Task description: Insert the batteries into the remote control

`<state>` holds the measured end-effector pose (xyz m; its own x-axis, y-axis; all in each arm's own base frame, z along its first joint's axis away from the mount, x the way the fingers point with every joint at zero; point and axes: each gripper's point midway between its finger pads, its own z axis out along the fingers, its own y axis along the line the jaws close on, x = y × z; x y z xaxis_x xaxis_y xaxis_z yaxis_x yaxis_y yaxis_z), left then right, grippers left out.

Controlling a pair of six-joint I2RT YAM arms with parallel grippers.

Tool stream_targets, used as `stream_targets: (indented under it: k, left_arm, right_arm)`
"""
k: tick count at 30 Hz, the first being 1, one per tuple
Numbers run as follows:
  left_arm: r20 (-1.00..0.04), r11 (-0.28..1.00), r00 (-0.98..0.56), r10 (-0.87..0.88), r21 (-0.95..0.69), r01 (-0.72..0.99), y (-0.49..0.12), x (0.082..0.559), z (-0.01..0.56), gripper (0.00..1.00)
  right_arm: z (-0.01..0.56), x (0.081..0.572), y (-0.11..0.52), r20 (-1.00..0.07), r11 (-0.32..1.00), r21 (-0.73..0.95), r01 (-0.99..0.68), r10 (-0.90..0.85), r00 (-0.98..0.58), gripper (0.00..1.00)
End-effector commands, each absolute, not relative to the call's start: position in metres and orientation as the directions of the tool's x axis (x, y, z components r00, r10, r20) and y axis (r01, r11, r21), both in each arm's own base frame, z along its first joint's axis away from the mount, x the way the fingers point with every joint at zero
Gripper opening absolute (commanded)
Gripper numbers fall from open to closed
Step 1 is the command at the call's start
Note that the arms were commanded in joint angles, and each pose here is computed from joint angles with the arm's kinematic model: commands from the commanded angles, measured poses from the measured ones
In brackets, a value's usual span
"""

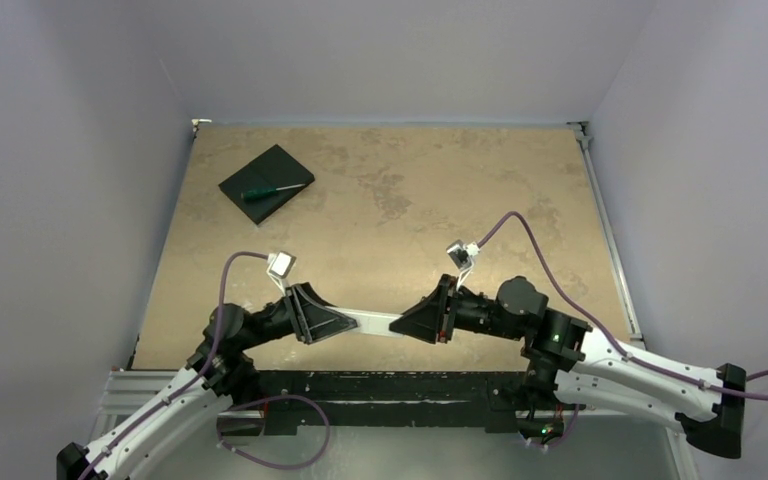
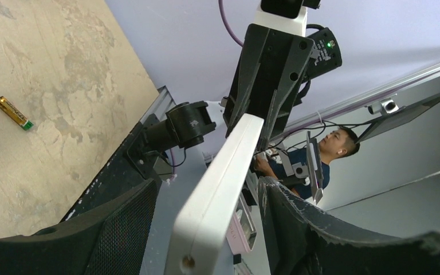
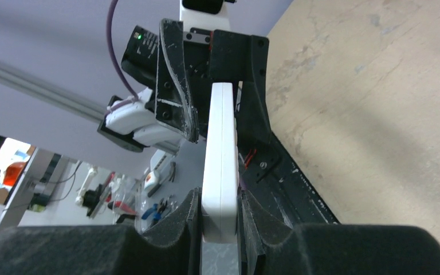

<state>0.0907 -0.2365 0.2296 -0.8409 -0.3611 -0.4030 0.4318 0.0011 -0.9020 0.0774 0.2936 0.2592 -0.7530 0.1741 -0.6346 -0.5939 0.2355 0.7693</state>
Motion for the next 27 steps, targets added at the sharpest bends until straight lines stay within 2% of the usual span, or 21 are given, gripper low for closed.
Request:
stream_targets:
  k: [1,18,27]
  left_arm:
    - [-0.46,-0.08,-0.818,-0.347,-0.854,0.514,-0.235,0.079,0.26,0.64]
    - [-0.477,-0.152,-0.832,-0.284,-0.834,0.53,-0.235,0.062,0.264,0.44]
    - [-0.48,-0.15,-0.831,-0.281,-0.834,0.532,-0.235,0.062,0.262,0.28]
  right_arm:
    - [0.297,0.07,0.3,-0.637,0.103,0.769,-0.63,0.205,-0.743,0.0]
    - [0.283,0.073,0.305,-0.607,0.099,0.794,-0.6,0.198,-0.77,0.0]
    - [0.274,0.073,0.303,-0.59,0.115,0.807,-0.579,0.189,-0.785,0.0]
